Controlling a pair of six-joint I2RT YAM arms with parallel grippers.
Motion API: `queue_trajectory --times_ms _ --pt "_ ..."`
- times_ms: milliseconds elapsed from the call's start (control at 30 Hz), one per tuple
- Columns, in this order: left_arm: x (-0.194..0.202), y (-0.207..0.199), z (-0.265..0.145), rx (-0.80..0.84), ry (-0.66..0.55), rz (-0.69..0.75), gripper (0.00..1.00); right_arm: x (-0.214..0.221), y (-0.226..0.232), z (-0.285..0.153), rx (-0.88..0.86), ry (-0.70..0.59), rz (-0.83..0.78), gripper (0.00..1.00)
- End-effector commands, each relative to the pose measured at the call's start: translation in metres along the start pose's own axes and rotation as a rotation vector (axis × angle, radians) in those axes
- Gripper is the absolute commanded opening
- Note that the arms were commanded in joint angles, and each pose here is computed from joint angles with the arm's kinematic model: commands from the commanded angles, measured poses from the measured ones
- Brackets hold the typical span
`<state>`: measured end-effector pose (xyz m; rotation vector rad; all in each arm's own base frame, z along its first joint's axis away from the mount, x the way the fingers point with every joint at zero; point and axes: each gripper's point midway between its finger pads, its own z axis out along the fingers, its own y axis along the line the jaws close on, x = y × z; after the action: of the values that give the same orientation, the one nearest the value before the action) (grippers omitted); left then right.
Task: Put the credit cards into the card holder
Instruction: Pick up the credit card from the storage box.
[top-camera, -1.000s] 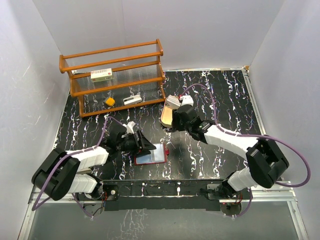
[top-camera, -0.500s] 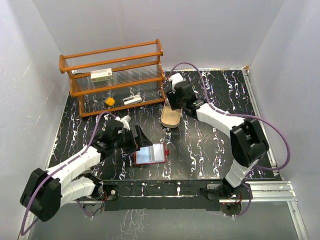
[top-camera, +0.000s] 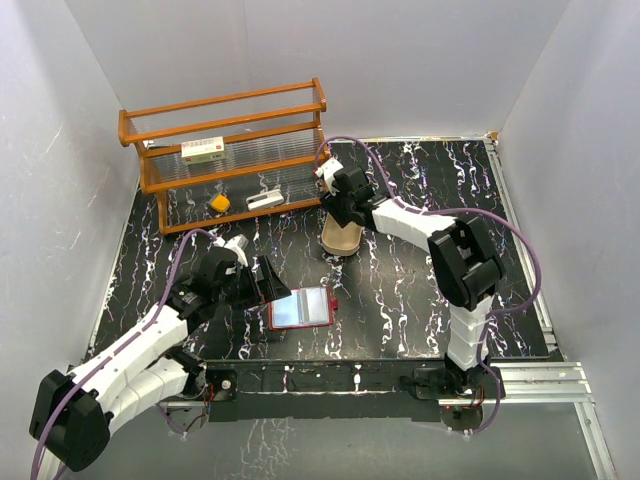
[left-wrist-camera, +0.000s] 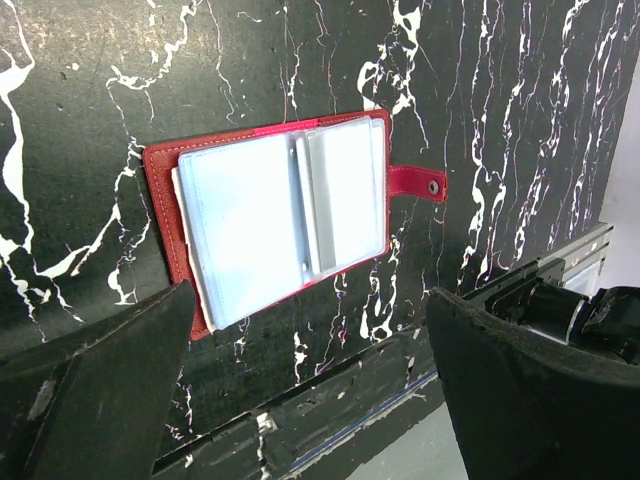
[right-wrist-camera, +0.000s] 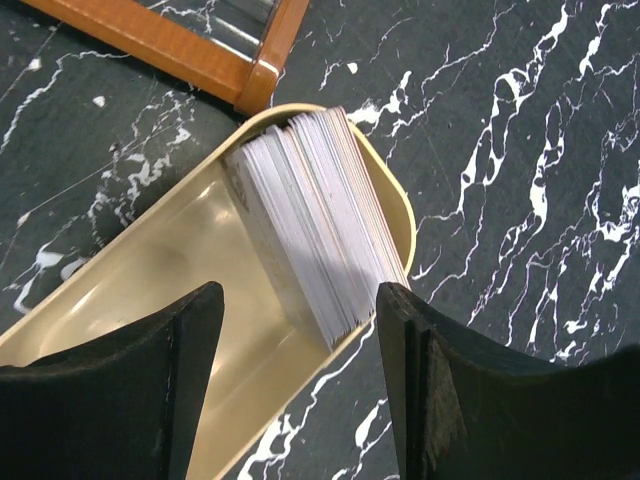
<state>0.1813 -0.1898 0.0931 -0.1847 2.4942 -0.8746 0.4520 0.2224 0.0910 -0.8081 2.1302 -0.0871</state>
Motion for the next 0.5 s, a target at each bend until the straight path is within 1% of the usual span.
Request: queue_trajectory --times_ms 0,167,300,467 --pt "-0.002 0.0 -0.006 -0.012 -0.014 0.012 0.99 -0.026 -0.021 0.008 0.079 -0.031 -0.034 0.61" --pt "0.0 0.0 -0.003 -0.009 -0.002 0.005 0.99 -0.03 -0.028 0.015 0.113 -0.032 -0.06 0.58" --pt "0.001 0.001 -0.001 -0.01 0.005 0.002 0.99 -0.028 -0.032 0.02 0.133 -0.007 -0.078 0.53" --pt "0.005 0.007 0.002 -0.028 0.014 -0.006 0.99 -0.032 -0.035 0.015 0.138 -0.018 -0.078 0.46"
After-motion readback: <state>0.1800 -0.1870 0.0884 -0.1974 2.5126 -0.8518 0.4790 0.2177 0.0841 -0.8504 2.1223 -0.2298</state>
